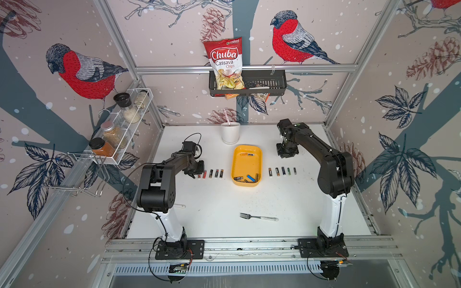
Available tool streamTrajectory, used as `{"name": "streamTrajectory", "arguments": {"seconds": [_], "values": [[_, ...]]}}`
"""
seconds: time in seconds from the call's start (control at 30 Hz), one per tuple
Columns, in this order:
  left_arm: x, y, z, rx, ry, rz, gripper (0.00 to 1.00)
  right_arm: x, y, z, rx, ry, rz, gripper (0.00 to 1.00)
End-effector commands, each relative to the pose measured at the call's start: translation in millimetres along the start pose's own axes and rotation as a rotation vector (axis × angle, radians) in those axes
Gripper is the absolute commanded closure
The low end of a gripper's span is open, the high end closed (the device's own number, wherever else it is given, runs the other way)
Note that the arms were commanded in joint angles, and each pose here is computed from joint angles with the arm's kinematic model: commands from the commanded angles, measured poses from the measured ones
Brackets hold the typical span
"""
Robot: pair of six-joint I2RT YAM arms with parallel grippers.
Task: Take the batteries out of the storage box
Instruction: Place the battery at the center of the board.
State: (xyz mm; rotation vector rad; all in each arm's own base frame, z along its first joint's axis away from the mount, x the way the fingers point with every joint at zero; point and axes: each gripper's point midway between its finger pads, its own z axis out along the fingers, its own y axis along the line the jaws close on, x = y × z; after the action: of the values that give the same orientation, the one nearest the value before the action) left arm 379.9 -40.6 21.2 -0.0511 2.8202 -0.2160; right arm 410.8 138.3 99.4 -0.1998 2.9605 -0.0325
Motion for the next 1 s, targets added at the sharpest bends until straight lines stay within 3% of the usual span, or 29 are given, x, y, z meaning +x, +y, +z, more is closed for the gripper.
{"name": "streamTrajectory", "arguments": {"seconds": [0.0,0.47,0.63,0.97], "values": [[5.0,3.6,-3.0,-0.017,0.019,-0.006,0.71,1.5,-3.2,-3.9,0.010,0.000,0.010,0.73],[-2.5,1.0,-8.9,-0.006,-0.016,-0.008,0.67,-1.4,-1.2,-8.2,0.007,-0.012,0.011,0.73],[-13.6,0.7,-23.1,-0.014,-0.078,-0.005,0.66,-9.1,6.0,-19.5,0.040,-0.030,-0.012,0.72],[-25.0,-6.1,-45.6,0.006,-0.121,-0.015,0.65,-32.1,82.3,-36.7,-0.004,-0.091,-0.143,0.72]]}}
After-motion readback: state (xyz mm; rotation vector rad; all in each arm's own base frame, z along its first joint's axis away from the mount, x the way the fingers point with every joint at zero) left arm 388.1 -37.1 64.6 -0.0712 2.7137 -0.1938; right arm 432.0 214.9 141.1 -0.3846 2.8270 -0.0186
